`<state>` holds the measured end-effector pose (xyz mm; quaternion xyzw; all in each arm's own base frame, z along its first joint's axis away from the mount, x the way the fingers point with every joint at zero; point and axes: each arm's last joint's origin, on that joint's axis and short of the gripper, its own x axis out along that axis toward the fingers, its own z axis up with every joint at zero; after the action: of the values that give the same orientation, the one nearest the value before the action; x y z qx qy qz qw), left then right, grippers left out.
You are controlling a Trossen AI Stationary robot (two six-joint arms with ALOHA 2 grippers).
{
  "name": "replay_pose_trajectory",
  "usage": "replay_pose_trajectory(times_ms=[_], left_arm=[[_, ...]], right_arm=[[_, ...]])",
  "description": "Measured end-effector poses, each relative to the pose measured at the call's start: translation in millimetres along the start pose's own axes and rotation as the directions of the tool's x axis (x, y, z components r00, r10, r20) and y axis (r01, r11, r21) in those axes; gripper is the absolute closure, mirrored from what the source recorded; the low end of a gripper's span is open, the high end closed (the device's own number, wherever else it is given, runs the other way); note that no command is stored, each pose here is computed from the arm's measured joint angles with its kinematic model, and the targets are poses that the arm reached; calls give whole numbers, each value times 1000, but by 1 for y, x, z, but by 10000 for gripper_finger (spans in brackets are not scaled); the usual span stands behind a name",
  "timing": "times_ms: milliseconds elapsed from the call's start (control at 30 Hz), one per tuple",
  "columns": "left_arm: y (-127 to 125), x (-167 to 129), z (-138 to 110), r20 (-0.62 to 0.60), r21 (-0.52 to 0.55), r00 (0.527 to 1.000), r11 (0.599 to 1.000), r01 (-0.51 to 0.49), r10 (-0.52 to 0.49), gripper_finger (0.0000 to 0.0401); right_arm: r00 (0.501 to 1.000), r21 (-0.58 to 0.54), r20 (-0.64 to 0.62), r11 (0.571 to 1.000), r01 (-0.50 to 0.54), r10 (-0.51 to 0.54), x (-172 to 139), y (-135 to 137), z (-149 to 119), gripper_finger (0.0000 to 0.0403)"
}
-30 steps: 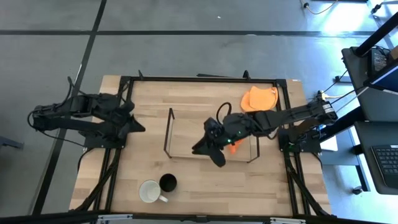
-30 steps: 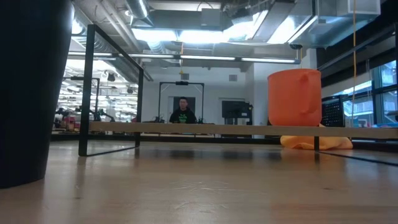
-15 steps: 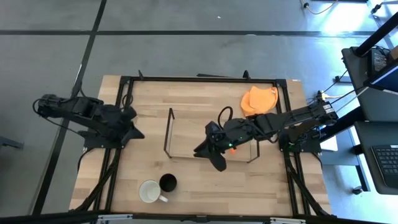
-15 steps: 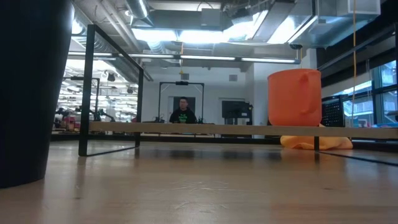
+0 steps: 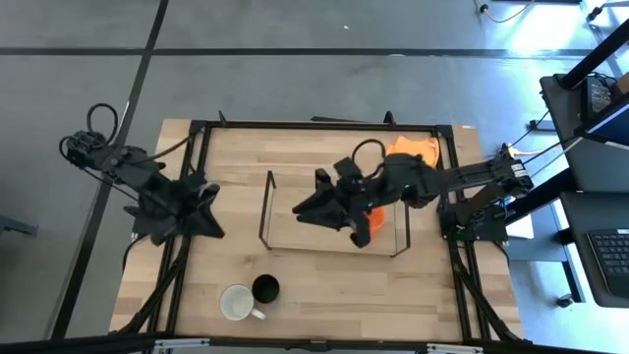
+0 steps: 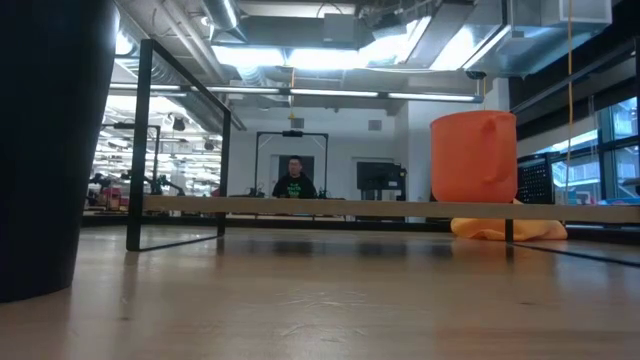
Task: Stack small to large cups/mugs on shelf
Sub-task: Put the brown mug on the shelf
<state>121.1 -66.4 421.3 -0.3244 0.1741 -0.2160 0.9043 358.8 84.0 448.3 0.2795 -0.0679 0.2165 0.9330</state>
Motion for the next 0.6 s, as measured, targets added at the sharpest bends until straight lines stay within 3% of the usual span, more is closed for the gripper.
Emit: replay_pose_trajectory(times_ms=[133, 267, 433, 533, 600], left_arm=[[-14, 6, -3, 7, -7, 995, 995, 95, -95, 387], [-28, 13, -10, 10, 6, 989, 989, 145, -145, 391], [-41, 25, -32, 4, 10, 998, 998, 60, -60, 398], [-51, 30, -50, -31, -64, 999, 998, 15, -17, 400], [-53, 35, -68, -88, -114, 994, 991, -71, 61, 399]], right_arm=[[996, -118, 54, 991, -66, 73, 0, 29, 24, 297], [999, -206, 53, 978, 17, -6, 0, 47, 36, 297], [997, -213, -38, 975, 59, -69, 11, 59, 32, 297], [991, -209, -115, 977, 49, -74, 14, 69, 26, 297], [987, -227, -133, 973, 54, -86, 13, 75, 24, 297]])
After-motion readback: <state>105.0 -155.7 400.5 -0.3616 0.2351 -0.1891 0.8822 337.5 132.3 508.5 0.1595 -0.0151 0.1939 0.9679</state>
